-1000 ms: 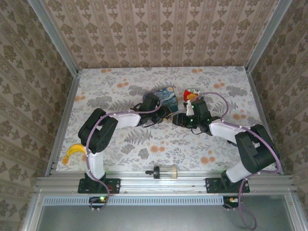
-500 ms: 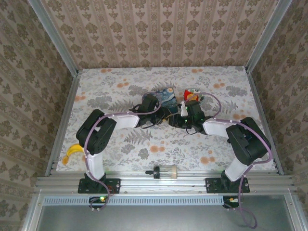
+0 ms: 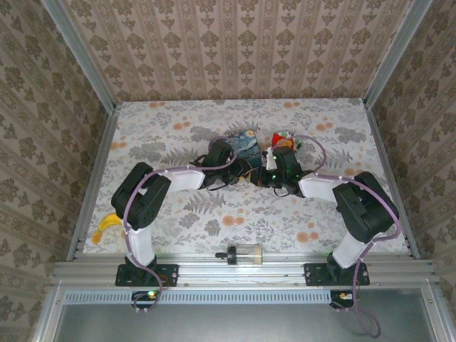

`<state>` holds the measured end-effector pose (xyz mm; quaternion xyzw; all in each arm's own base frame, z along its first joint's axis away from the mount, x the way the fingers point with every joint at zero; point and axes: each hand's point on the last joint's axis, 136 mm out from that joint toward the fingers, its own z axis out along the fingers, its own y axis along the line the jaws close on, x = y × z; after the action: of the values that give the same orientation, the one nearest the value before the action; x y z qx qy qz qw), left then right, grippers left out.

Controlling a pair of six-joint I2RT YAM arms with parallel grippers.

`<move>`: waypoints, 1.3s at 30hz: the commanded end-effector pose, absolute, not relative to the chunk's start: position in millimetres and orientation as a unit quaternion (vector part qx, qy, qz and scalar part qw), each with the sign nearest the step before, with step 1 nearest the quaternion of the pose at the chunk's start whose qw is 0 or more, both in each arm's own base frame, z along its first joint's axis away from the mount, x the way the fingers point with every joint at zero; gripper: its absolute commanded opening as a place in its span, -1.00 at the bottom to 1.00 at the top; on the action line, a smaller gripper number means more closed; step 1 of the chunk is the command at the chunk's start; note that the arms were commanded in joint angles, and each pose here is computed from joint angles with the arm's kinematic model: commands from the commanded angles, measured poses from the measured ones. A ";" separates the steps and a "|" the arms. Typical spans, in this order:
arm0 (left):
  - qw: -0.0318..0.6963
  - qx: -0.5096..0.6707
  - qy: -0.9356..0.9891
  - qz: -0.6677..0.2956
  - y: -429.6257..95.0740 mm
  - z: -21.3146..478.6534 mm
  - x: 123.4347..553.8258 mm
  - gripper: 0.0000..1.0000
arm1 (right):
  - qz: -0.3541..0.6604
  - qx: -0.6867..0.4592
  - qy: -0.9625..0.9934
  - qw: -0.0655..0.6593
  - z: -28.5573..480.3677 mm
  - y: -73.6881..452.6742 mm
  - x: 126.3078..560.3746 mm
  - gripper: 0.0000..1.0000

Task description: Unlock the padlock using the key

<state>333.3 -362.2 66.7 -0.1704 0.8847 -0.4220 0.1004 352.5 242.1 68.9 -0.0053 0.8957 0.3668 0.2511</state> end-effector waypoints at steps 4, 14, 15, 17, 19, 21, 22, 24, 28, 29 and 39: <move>0.022 -0.219 0.898 -0.382 -345.0 40.9 300.0 0.06 | 0.376 0.012 0.888 0.264 67.4 246.1 367.2 -0.92; 0.095 -0.201 0.893 -0.392 -333.4 55.2 310.2 0.24 | 0.400 0.051 0.877 0.263 62.6 243.5 384.5 -0.94; 0.109 -0.199 0.888 -0.399 -332.5 56.5 313.1 0.20 | 0.402 0.054 0.876 0.263 62.9 242.7 384.9 -0.94; 0.138 -0.197 0.877 -0.417 -332.7 61.5 320.5 0.15 | 0.408 0.057 0.873 0.261 64.4 241.5 386.0 -0.94; 0.173 -0.187 0.863 -0.436 -335.1 70.1 329.9 0.10 | 0.412 0.060 0.872 0.259 65.6 241.5 386.4 -0.94; 0.206 -0.170 0.848 -0.458 -340.3 82.5 338.3 0.06 | 0.414 0.063 0.871 0.257 66.0 241.3 386.5 -0.93; 0.222 -0.161 0.842 -0.465 -342.5 87.9 341.7 0.05 | 0.415 0.065 0.870 0.256 66.2 241.1 386.8 -0.93; 0.245 -0.150 0.833 -0.474 -344.6 95.5 346.5 0.04 | 0.420 0.067 0.867 0.258 68.7 240.8 388.3 -0.93; 0.266 -0.143 0.824 -0.480 -345.2 99.1 351.6 0.05 | 0.431 0.073 0.862 0.256 71.9 240.5 389.8 -0.93; 0.266 -0.144 0.824 -0.479 -345.2 97.1 351.8 0.05 | 0.434 0.073 0.861 0.256 72.7 241.5 389.9 -0.92; 0.264 -0.172 0.817 -0.483 -344.0 70.9 357.0 0.07 | 0.458 0.083 0.849 0.251 74.9 247.1 394.3 -0.92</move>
<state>355.1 -342.0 70.3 -0.1686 0.8270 -0.4737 0.2515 382.8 241.0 62.1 0.0872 0.8650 0.4345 0.2353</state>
